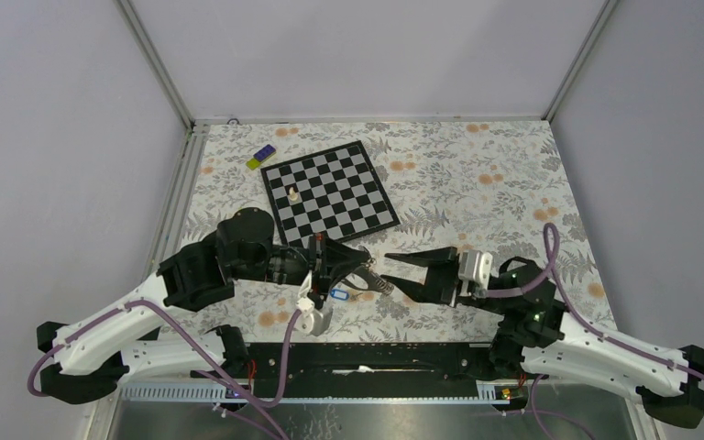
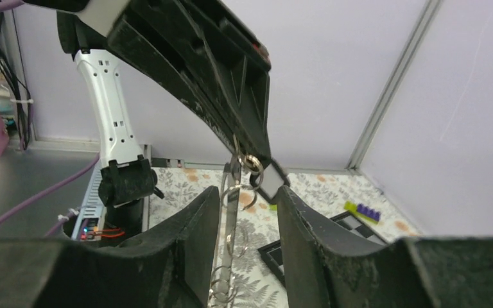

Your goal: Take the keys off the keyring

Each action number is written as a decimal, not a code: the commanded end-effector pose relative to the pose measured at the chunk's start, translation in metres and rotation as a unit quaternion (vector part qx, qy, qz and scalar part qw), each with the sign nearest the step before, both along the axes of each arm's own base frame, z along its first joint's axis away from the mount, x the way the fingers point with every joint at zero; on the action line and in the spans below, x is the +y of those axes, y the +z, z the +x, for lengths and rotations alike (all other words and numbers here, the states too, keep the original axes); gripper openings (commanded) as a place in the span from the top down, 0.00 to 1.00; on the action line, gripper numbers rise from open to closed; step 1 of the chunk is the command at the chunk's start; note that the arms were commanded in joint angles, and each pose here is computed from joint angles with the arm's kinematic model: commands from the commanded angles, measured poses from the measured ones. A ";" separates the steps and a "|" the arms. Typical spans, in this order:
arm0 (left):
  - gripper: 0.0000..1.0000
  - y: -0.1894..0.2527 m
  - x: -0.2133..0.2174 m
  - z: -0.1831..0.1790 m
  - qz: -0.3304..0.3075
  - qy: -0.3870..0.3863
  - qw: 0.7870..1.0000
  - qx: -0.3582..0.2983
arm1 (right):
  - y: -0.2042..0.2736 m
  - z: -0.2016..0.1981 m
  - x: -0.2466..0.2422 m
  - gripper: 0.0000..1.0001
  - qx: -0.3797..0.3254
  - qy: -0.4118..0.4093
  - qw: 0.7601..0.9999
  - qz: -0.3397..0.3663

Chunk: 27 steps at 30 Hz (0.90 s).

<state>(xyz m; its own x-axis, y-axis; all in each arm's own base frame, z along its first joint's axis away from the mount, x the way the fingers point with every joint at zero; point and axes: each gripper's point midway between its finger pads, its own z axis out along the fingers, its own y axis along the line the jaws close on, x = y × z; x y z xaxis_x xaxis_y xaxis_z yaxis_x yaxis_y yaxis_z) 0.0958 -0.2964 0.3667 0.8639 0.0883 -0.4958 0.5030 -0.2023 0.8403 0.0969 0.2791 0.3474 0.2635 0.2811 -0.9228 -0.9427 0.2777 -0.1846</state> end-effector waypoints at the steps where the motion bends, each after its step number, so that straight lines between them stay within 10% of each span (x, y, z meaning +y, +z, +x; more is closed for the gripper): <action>1: 1.00 0.017 0.000 -0.021 -0.032 -0.054 0.998 -0.008 | 0.023 -0.020 -0.012 0.56 -0.112 0.026 0.992 -0.046; 27: 1.00 -0.005 -0.013 -0.042 -0.005 -0.120 0.992 0.043 | 0.025 -0.027 0.002 0.62 -0.191 0.062 0.974 -0.103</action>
<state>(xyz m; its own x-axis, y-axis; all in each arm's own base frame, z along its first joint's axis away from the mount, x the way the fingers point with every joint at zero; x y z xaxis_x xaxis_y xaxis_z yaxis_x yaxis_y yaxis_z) 0.0644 -0.3050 0.3547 0.8206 -0.0499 -0.5694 0.5292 -0.3102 0.7898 0.0685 0.2857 0.3362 0.5263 0.0796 -0.8466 -0.8500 0.0219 -0.5263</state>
